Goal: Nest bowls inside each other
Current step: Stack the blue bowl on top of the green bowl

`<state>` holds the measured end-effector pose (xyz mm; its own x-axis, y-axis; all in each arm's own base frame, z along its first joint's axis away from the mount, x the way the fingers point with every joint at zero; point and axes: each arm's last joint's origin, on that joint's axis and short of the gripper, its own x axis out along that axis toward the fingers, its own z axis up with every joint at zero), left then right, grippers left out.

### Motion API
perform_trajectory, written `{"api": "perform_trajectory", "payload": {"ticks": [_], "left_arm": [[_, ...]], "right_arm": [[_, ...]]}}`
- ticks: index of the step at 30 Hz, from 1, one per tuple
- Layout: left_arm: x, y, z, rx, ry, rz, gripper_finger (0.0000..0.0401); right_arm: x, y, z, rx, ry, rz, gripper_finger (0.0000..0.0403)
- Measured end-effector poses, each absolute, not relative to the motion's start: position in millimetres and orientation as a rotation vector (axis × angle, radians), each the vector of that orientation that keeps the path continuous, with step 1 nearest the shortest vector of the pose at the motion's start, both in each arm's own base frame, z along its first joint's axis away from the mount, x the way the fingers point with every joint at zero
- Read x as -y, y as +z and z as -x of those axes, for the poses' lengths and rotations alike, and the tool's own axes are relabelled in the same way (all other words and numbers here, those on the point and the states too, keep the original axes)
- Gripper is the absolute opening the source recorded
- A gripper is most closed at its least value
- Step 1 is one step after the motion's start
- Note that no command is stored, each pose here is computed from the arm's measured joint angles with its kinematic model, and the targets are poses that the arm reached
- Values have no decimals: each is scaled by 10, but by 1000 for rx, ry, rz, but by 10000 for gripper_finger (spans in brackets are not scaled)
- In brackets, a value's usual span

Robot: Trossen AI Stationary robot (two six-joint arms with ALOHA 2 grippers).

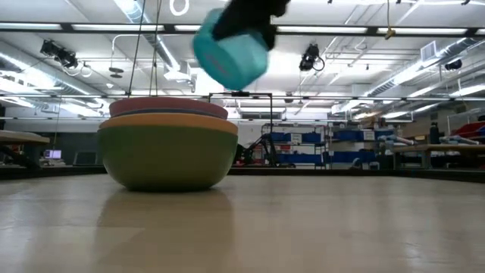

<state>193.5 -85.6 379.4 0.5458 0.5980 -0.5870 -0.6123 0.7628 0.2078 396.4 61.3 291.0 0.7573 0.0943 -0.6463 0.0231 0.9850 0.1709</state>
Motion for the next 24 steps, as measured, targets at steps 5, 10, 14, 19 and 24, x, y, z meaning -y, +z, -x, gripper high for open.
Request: {"api": "perform_trajectory", "payload": {"ticks": [5,10,14,19,24], "left_arm": [[854,3793,-1935,-688,718,16,202],[852,3795,-1935,-685,721,15,202],[853,3795,-1936,-685,720,15,202],[853,3794,-1935,-686,720,15,202],[854,3795,-1937,-685,719,17,202]], "right_arm": [[-613,2731,-4240,-737,61,-134,0],[-620,2585,-4487,-756,96,-117,9],[-636,2512,-4561,-796,115,-122,46],[-619,2537,-4544,-806,91,-143,97],[-613,2689,-4501,-762,95,-146,126]]}}
